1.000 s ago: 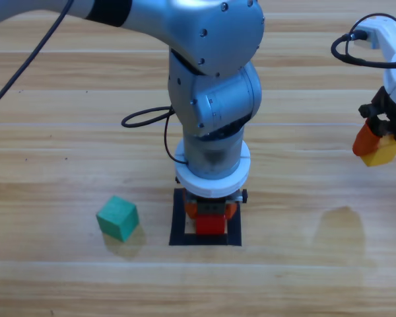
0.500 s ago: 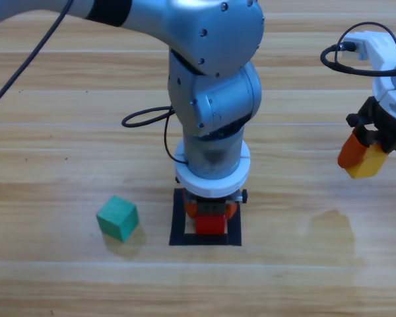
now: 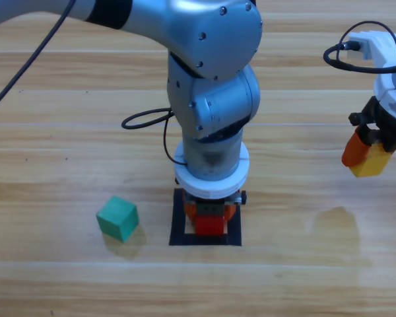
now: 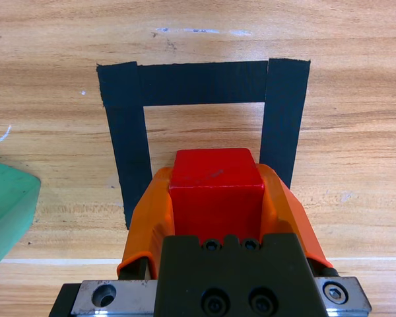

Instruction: Stack the blocks in the rectangular block: red at the bottom, yellow in the middle, green on top

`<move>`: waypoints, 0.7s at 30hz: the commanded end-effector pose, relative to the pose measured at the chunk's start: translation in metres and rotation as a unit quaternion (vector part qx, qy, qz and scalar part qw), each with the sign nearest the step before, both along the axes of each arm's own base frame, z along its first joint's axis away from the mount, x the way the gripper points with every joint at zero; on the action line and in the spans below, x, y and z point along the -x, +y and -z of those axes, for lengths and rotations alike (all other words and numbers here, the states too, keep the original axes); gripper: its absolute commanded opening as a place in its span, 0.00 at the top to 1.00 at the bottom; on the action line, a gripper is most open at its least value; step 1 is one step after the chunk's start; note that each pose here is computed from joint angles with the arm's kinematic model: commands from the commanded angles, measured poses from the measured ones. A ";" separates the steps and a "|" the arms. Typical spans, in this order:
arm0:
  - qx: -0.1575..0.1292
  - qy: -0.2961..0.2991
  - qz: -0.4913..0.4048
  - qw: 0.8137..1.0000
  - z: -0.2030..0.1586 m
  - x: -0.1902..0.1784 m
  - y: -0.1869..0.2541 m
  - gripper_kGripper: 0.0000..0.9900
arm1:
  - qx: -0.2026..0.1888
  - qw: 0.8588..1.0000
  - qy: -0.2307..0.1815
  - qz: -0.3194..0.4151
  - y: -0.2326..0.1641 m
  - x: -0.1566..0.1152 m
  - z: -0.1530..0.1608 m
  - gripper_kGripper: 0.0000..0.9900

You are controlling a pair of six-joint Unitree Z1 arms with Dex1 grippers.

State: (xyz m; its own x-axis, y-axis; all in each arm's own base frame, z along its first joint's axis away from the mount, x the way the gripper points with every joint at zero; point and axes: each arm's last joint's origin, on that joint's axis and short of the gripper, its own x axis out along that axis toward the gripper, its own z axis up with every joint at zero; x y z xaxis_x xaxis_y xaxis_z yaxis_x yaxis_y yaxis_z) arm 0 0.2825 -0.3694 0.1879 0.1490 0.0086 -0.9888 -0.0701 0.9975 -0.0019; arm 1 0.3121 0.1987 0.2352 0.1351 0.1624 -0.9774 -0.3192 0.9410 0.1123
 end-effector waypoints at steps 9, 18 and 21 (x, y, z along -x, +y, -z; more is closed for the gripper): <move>-0.030 0.013 -0.004 0.999 0.035 -0.014 0.005 1.00 | 0.040 0.999 0.008 -0.006 0.030 0.005 0.028 1.00; -0.036 0.016 -0.007 0.999 0.038 -0.016 0.011 0.98 | 0.041 0.999 0.008 -0.022 0.048 0.006 0.034 1.00; -0.036 0.016 -0.011 0.999 0.038 -0.016 0.011 0.90 | 0.041 0.999 0.007 -0.021 0.048 0.005 0.034 1.00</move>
State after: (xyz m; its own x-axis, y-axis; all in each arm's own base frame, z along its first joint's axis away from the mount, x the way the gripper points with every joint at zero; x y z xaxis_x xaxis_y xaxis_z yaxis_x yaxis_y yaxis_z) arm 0 0.2870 -0.3668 0.1864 0.1563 0.0104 -0.9877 -0.0654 0.9979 0.0001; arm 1 0.3063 0.2290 0.2248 0.1392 0.1248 -0.9824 -0.3377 0.9385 0.0713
